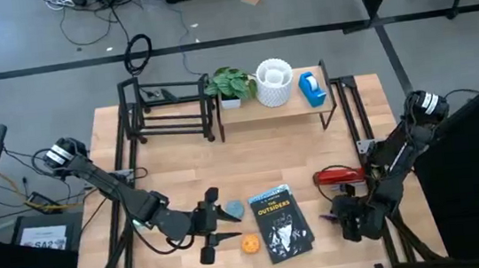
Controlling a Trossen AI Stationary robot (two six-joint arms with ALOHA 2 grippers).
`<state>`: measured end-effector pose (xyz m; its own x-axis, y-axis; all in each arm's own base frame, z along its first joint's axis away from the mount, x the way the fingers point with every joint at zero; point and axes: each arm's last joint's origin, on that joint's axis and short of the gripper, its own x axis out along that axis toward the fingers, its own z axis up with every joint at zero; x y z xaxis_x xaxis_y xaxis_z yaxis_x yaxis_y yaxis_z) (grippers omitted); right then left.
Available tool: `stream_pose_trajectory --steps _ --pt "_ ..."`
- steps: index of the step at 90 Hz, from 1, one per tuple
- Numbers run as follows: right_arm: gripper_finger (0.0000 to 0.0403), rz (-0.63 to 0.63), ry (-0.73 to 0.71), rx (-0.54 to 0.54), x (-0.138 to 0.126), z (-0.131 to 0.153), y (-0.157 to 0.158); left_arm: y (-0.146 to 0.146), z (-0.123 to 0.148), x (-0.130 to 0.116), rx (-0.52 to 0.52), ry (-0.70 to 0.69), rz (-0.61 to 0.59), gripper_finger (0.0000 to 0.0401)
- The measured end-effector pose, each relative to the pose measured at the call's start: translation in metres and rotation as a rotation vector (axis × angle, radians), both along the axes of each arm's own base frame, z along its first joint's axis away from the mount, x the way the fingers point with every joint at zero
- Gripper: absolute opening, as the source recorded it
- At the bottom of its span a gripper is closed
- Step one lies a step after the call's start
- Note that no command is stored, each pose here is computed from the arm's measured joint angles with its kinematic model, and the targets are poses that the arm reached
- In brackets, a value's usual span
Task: Stock shelves
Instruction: Put the blue pen into the pen organizer on the shelf, then put the blue pen into the white pen organizer on the shelf
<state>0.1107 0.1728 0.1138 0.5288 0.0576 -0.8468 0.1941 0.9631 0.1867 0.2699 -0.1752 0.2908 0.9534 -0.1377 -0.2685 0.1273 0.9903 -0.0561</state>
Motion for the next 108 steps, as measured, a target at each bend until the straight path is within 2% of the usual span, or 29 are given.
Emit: stream_pose_trajectory --steps 17,42,59,72,91,108 --pt "0.0091 0.002 0.001 -0.001 0.0 -0.001 0.0 0.0 0.0 0.0 -0.001 0.001 0.0 0.0131" --pt "0.001 -0.032 0.019 0.023 0.008 0.0 -0.004 0.0 0.0 0.0 -0.018 0.002 0.005 0.0131" --pt "0.0005 -0.116 0.0 0.029 0.022 0.003 -0.01 0.0 0.0 0.0 -0.019 0.003 0.005 0.0131" --pt "0.0003 -0.171 -0.097 -0.039 0.033 0.01 -0.012 0.0 0.0 0.0 -0.019 0.003 0.005 0.0131" --pt "0.0001 -0.242 -0.26 -0.069 0.049 0.028 -0.006 0.0 0.0 0.0 -0.019 0.003 0.005 0.0131" --pt "0.0001 -0.213 -0.418 -0.118 0.068 0.055 0.006 0.0 0.0 0.0 -0.005 0.001 0.001 0.0131"
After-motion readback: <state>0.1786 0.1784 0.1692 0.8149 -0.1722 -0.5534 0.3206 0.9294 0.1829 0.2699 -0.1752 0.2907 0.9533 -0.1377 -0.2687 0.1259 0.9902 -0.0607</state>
